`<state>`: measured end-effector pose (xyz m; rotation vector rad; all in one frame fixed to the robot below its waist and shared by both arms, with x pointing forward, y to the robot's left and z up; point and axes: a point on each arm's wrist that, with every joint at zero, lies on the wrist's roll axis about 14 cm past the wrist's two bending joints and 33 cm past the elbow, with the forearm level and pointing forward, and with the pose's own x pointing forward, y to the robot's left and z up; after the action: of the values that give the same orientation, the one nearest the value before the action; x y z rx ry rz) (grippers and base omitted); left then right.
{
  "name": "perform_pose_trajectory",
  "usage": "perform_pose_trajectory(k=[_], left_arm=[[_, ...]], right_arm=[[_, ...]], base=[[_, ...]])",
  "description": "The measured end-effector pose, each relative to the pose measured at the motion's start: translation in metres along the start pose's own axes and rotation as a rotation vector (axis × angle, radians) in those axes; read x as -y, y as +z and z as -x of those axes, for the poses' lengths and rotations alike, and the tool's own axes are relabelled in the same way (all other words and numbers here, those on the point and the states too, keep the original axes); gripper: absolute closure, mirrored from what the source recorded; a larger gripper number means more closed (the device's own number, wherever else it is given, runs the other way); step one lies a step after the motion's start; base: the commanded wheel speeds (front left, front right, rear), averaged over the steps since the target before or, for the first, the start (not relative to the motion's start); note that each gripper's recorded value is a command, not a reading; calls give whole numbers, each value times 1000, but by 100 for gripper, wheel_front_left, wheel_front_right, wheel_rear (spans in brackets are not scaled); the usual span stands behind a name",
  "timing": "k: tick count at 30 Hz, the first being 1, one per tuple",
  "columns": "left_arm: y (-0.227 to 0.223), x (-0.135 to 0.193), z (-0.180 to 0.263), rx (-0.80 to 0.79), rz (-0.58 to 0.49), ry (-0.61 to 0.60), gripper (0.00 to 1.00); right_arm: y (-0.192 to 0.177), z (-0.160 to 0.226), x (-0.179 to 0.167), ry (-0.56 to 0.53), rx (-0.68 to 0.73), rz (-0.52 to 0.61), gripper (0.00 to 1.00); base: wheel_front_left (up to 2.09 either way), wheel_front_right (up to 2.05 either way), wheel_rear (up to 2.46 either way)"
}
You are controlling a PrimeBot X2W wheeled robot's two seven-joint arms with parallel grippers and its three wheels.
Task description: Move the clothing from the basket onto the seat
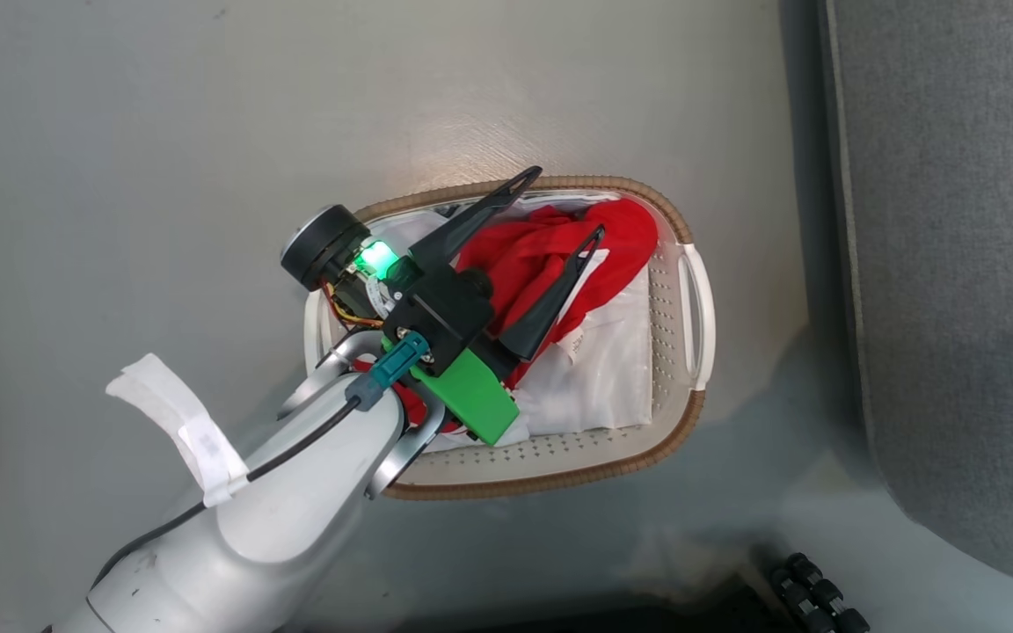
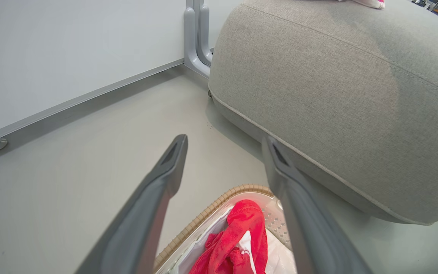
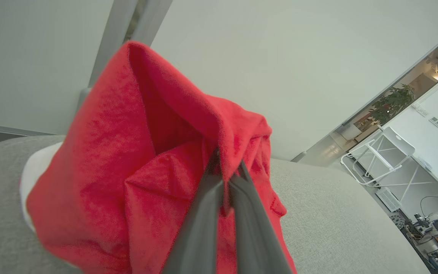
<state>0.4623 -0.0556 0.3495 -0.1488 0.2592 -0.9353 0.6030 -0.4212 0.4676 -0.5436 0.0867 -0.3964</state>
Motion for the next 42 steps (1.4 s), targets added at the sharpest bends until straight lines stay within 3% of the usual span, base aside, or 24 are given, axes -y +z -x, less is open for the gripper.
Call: perform_pose_trajectory(k=[2,4,10,22,28,42], left_arm=[[-2,0,-2,-3,3,-2,0],[-2,2,-4,0,4,-7,0],[5,4,-6,8,-7,-12,0],[35,-4,7,53,-18,86,0],[68,-10,26,126,0,194,0],[110,-36,130,261,45,551,0]], right_arm=[[-9,6,-6,20,-22,12,56],[-17,13,-10,33,-43,14,0],[-28,36,-20,70,-79,1,0],[15,64,-24,134,6,-23,0],[56,74,-18,144,90,-74,0],[141,137,-61,274,231,-333,0]], base=[[0,0,0],[0,0,0],[0,0,0],[0,0,0],[0,0,0],[0,0,0]])
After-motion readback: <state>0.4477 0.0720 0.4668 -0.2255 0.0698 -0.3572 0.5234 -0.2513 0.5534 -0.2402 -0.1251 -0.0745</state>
